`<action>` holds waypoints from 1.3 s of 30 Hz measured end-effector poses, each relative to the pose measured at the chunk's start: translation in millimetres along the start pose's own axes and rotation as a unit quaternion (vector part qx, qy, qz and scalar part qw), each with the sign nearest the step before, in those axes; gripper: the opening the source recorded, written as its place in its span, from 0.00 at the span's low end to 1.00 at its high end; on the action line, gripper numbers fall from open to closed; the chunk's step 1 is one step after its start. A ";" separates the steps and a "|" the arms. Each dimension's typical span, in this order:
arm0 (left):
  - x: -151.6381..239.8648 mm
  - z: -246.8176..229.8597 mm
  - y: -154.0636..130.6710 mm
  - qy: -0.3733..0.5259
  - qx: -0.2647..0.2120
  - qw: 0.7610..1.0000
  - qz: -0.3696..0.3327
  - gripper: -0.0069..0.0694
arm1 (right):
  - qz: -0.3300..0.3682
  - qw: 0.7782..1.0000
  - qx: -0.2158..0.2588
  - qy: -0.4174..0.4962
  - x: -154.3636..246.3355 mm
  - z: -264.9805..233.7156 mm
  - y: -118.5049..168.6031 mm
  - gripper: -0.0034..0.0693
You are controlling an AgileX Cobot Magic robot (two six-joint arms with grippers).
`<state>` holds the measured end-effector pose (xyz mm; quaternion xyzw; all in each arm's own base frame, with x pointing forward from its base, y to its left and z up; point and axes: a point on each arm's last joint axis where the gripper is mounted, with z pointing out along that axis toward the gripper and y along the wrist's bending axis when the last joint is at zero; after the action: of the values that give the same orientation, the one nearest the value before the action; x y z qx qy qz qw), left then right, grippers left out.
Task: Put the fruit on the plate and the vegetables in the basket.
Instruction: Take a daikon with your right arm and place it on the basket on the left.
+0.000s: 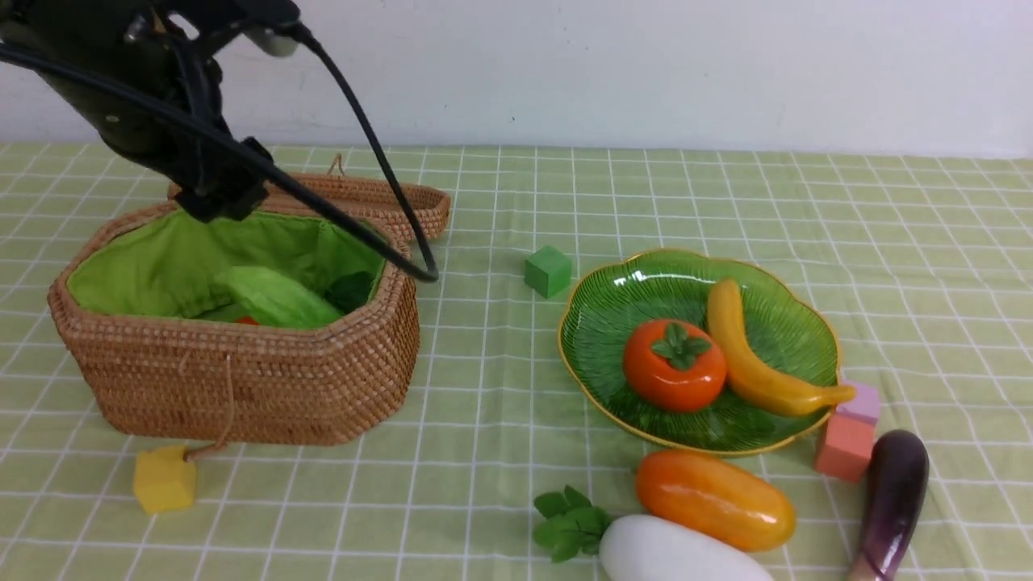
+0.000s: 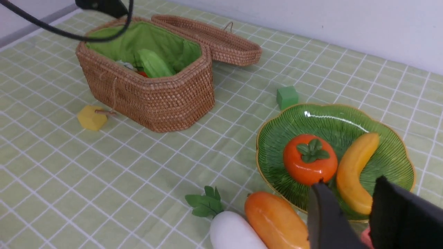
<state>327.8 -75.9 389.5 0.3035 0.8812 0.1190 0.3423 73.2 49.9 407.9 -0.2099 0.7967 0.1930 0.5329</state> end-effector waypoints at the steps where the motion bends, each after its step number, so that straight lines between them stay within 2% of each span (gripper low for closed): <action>1: -0.1 -13.6 -1.8 -0.011 0.003 1.000 -0.019 0.82 | 0.001 1.000 0.000 0.011 -0.9 3.3 -0.3 0.32; 2: -0.1 -19.3 -2.8 -0.016 0.005 0.999 -0.027 0.78 | 0.001 1.000 -0.001 0.020 -1.6 5.4 -0.4 0.31; 6: 9.6 -83.5 -17.0 -0.042 0.035 0.990 -0.134 0.34 | 0.003 0.997 -0.003 0.078 -10.3 27.6 -2.5 0.28; 7: 11.0 -85.9 -17.7 -0.038 0.037 0.989 -0.137 0.31 | 0.004 0.997 -0.003 0.082 -10.2 29.2 -2.7 0.28; 8: 17.9 -101.1 -21.7 -0.034 0.051 0.986 -0.157 0.17 | 0.006 0.995 -0.004 0.099 -12.2 38.1 -3.8 0.27; 10: 30.2 -118.4 -28.4 -0.034 0.074 0.981 -0.175 0.07 | 0.009 0.992 -0.004 0.124 -12.5 52.3 -5.6 0.27; 14: 66.7 -129.8 -52.7 -0.041 0.135 0.972 -0.187 0.07 | 0.018 0.983 -0.007 0.181 -6.9 81.9 -9.2 0.27; 18: 111.3 -129.0 -81.5 -0.091 0.183 0.963 -0.175 0.07 | 0.021 0.972 -0.021 0.232 1.0 109.0 -10.7 0.27; 19: 129.4 -126.1 -92.9 -0.116 0.196 0.959 -0.170 0.07 | 0.023 0.966 -0.037 0.253 4.9 120.5 -9.2 0.27; 22: 165.3 -119.1 -114.1 -0.169 0.214 0.947 -0.171 0.07 | 0.005 0.954 -0.075 0.292 13.9 141.5 0.4 0.27; 27: 195.7 -119.6 -128.4 -0.248 0.212 0.929 -0.175 0.07 | -0.090 0.918 -0.128 0.366 37.9 177.8 23.2 0.29; 29: 200.2 -125.5 -128.5 -0.277 0.206 0.922 -0.174 0.07 | -0.129 0.898 -0.139 0.398 50.8 193.8 28.5 0.34; 31: 201.5 -131.1 -127.0 -0.300 0.199 0.916 -0.176 0.07 | -0.148 0.878 -0.141 0.434 67.3 214.7 30.4 0.44; 32: 201.7 -132.4 -126.5 -0.306 0.197 0.915 -0.176 0.07 | -0.152 0.873 -0.139 0.443 72.4 221.4 29.8 0.50; 33: 201.8 -132.6 -126.5 -0.306 0.197 0.914 -0.176 0.07 | -0.153 0.870 -0.139 0.447 75.0 224.6 29.6 0.51; 36: 201.9 -133.1 -126.4 -0.309 0.197 0.914 -0.177 0.07 | -0.174 0.853 -0.124 0.475 94.6 249.3 24.4 0.73; 39: 201.9 -133.1 -126.4 -0.309 0.197 0.914 -0.176 0.07 | -0.195 0.841 -0.113 0.493 109.0 265.2 19.9 0.88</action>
<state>63.2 -51.2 327.7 0.2264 0.7763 -0.2184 0.5462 228.6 193.4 213.4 -0.4870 0.8695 0.0454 0.0692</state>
